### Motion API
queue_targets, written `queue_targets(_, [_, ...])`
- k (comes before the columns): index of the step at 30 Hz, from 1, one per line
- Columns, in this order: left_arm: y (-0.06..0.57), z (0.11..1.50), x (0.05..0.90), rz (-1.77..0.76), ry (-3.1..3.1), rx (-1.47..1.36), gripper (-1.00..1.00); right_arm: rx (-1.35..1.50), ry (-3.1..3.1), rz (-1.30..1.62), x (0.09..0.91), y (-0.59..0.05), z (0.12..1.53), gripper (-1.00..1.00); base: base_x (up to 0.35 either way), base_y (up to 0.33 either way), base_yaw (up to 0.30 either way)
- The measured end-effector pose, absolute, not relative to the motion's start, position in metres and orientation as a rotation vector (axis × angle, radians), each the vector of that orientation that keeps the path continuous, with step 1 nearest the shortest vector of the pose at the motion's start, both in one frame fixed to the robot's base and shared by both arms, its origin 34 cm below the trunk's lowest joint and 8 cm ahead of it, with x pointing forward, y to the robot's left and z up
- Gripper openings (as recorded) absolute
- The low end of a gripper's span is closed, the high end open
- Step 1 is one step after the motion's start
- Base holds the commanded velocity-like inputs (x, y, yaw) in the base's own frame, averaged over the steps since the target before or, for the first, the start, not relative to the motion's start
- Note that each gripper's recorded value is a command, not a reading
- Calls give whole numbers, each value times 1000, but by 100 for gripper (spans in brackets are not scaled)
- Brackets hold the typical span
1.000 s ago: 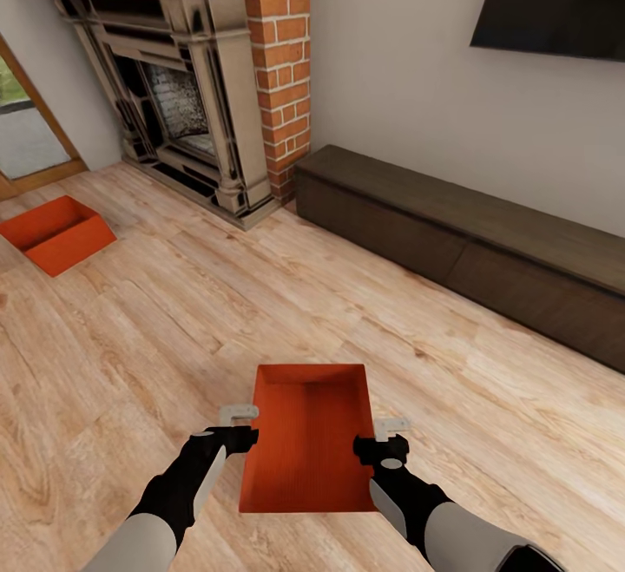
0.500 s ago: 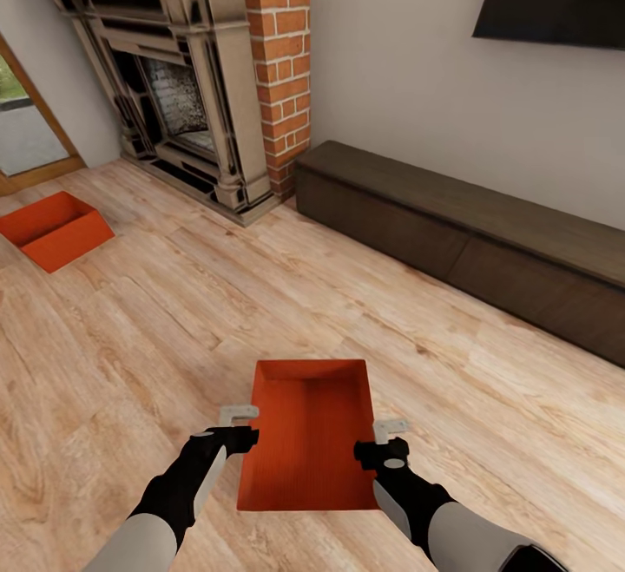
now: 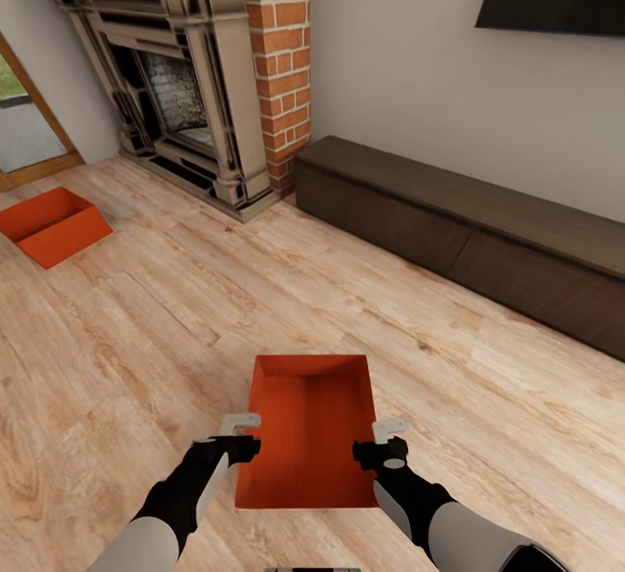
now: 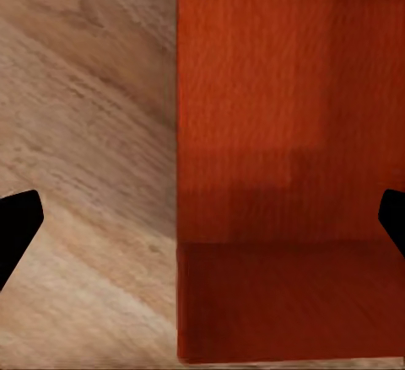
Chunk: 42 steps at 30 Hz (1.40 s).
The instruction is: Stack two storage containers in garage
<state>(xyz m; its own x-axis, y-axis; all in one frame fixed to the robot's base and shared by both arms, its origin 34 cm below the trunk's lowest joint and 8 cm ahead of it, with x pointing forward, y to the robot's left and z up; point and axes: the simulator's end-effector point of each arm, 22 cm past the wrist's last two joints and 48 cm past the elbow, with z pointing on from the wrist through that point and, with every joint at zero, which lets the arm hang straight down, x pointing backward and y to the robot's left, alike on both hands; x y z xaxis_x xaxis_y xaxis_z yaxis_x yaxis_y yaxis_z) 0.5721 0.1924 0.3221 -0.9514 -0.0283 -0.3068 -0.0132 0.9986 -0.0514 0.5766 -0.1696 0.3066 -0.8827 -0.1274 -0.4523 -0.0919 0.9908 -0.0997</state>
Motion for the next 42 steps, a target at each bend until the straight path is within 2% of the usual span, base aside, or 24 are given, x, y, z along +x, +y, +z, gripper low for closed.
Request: queue_targets(42, [194,253,556,-49,2831,-28,100,-137,2650,-129,566,-185,239,100,0,0,0])
